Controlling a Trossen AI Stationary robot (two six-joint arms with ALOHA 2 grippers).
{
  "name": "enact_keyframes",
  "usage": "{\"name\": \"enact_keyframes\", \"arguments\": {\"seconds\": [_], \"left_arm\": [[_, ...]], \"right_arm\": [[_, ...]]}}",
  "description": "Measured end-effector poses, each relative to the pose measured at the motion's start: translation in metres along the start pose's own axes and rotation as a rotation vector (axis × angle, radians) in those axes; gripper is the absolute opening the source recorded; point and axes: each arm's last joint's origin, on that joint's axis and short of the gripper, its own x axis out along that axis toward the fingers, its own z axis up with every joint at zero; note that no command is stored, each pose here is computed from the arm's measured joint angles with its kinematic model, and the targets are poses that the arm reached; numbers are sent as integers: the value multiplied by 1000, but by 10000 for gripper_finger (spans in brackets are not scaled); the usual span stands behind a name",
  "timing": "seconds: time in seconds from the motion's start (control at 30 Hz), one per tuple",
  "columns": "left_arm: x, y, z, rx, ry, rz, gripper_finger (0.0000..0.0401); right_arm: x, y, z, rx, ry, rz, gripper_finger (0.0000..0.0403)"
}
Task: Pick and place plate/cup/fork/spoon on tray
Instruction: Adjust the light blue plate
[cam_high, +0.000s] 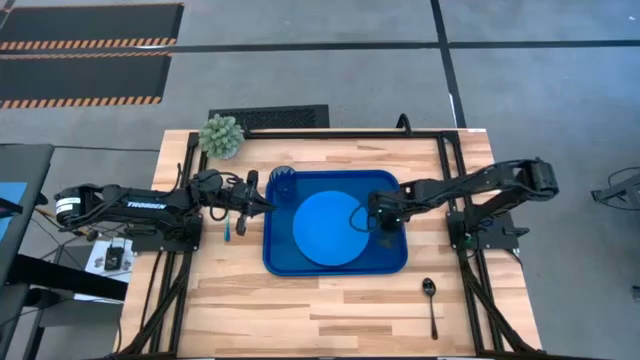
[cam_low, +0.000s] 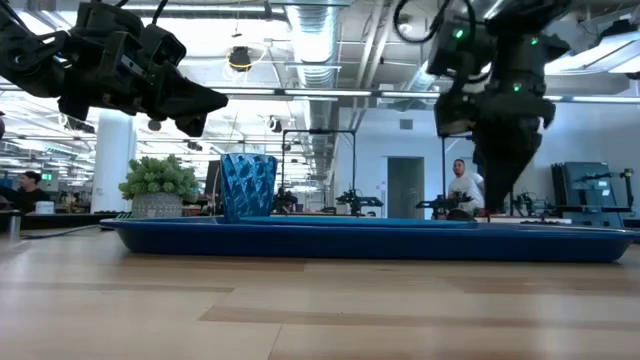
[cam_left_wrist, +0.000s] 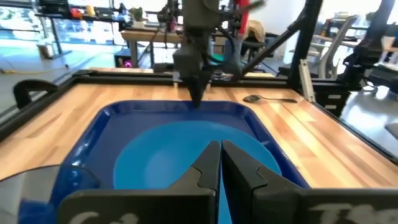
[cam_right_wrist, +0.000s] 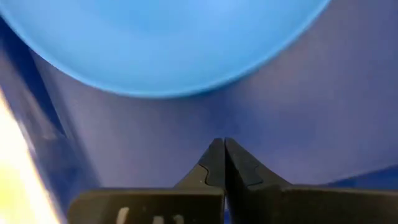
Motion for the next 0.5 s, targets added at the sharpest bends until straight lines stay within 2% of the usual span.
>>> {"name": "enact_keyframes", "arguments": {"seconds": [0.2,0.5], "left_arm": [[0,2,-1,-8,12,57,0],[0,2,-3,-39,24,60,0]], "right_arm": [[19,3,15,-56,70,-21,10],[29,10,35,-93,78,-16,10]]}}
